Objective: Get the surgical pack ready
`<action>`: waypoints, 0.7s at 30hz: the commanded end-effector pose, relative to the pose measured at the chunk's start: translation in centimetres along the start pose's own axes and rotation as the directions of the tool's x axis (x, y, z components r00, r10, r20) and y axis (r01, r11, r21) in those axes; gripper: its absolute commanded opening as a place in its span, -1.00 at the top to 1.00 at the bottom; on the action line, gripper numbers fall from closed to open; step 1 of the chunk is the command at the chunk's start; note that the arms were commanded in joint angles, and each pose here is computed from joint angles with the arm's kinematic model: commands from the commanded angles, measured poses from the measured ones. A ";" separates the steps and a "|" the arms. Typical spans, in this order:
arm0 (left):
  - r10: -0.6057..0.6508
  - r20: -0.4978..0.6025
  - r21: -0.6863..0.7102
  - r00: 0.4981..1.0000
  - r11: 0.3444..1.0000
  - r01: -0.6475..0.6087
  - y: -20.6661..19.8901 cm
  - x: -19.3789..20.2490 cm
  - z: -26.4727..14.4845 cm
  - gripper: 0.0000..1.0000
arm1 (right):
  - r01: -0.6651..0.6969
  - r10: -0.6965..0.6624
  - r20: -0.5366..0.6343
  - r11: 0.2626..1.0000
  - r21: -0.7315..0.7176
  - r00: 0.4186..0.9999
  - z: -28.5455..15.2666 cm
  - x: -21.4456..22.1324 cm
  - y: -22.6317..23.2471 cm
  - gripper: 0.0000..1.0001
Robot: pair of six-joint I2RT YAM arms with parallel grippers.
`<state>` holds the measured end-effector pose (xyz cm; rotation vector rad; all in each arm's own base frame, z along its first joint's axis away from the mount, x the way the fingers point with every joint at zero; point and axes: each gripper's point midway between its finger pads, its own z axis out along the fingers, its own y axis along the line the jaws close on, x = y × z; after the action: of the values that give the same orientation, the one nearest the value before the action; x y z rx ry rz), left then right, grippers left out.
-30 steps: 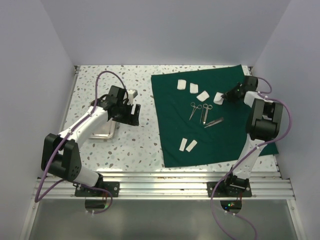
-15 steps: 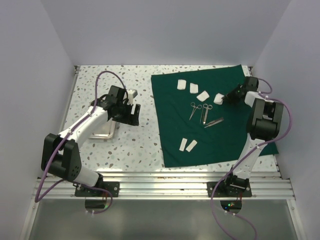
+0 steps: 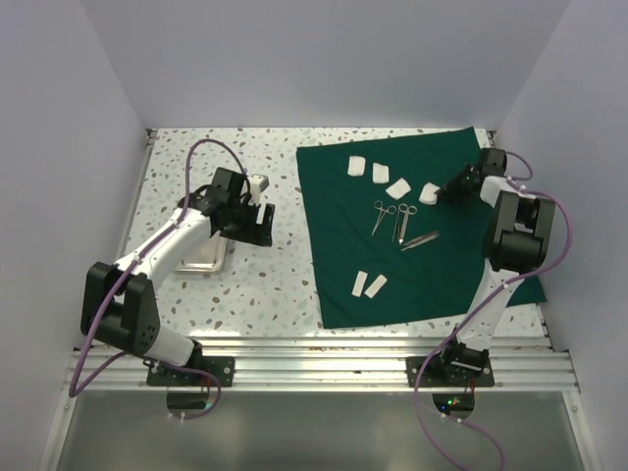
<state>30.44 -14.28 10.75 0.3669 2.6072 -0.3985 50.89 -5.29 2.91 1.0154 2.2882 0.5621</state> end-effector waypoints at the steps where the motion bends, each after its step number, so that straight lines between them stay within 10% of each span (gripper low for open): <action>1: 0.018 0.037 0.016 0.999 1.000 -0.019 0.0 -1.0 -0.1 -0.64 | 0.043 -0.043 0.016 0.999 -0.016 0.999 -0.4 -1.4 1.2 0.70; 8: 0.015 0.040 0.021 0.999 1.000 -0.016 0.0 -1.0 -0.2 -0.64 | 0.099 -0.099 0.023 0.995 0.005 0.995 -2.1 -2.2 1.9 0.16; 21: 0.007 0.038 0.029 0.999 1.000 -0.009 -0.1 -0.8 -0.2 -0.64 | 0.093 -0.094 -0.074 0.996 -0.015 0.993 -0.6 0.5 0.6 0.14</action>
<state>30.52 -14.36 10.80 0.3637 2.6029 -0.4177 50.60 -5.24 4.26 0.9203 2.3636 0.5436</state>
